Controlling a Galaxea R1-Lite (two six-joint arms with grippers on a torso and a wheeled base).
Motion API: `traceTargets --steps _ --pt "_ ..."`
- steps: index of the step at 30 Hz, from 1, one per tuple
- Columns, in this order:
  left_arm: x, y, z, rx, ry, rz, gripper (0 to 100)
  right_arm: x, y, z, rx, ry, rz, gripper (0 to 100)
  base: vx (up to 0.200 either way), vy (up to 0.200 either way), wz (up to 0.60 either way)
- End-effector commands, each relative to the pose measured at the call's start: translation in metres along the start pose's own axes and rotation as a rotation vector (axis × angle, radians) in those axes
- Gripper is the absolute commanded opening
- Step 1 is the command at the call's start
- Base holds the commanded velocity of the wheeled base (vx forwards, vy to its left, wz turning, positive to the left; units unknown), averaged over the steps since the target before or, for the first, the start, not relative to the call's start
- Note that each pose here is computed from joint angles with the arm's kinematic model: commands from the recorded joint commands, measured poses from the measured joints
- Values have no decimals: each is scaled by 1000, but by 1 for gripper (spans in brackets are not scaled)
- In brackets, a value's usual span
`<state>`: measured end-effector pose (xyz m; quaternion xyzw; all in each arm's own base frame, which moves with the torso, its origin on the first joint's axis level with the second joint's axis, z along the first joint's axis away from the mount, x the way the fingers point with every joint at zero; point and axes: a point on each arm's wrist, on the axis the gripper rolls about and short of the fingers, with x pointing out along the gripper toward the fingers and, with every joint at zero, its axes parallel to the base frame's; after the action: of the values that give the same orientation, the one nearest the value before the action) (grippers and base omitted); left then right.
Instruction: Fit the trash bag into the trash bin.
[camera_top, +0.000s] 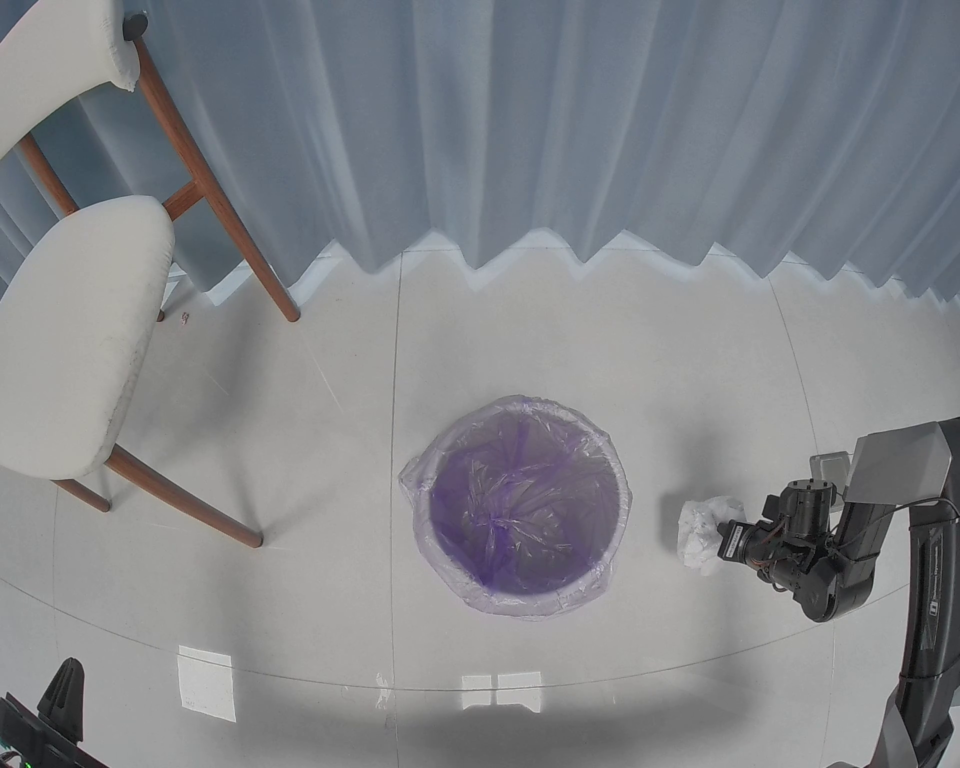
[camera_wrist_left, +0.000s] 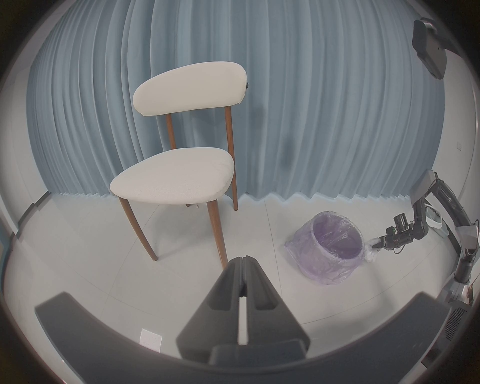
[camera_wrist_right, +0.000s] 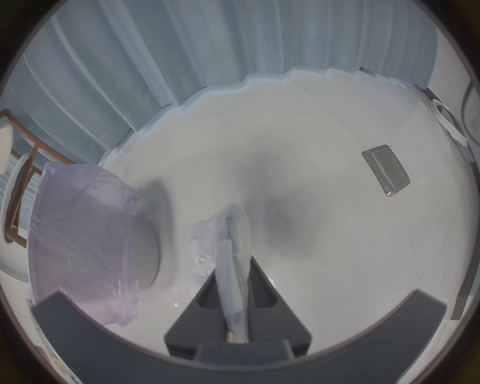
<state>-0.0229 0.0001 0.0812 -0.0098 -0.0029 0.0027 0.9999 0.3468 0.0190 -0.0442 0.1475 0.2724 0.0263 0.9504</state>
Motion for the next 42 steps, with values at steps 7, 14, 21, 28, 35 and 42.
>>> traceTargets --steps 7,14,21,28,35,42 --pt "0 0 -5 0 0 2 0 -24 -8 -26 6 42 -19 0 0 0 0" --pt "0 0 -5 0 -2 2 0 -36 -10 -38 1 31 -15 0 0 0 0" --pt "0 0 -5 0 -2 2 0 -56 -10 -48 3 88 -29 0 0 0 0" --pt "0 0 -5 0 -2 2 0 -74 -8 -46 7 103 -32 0 0 0 0" --pt "0 0 -5 0 -2 2 0 -105 -3 -44 0 125 -33 0 0 0 0" --pt "0 0 -5 0 -2 4 0 -131 3 -36 -2 99 -21 0 0 0 0"
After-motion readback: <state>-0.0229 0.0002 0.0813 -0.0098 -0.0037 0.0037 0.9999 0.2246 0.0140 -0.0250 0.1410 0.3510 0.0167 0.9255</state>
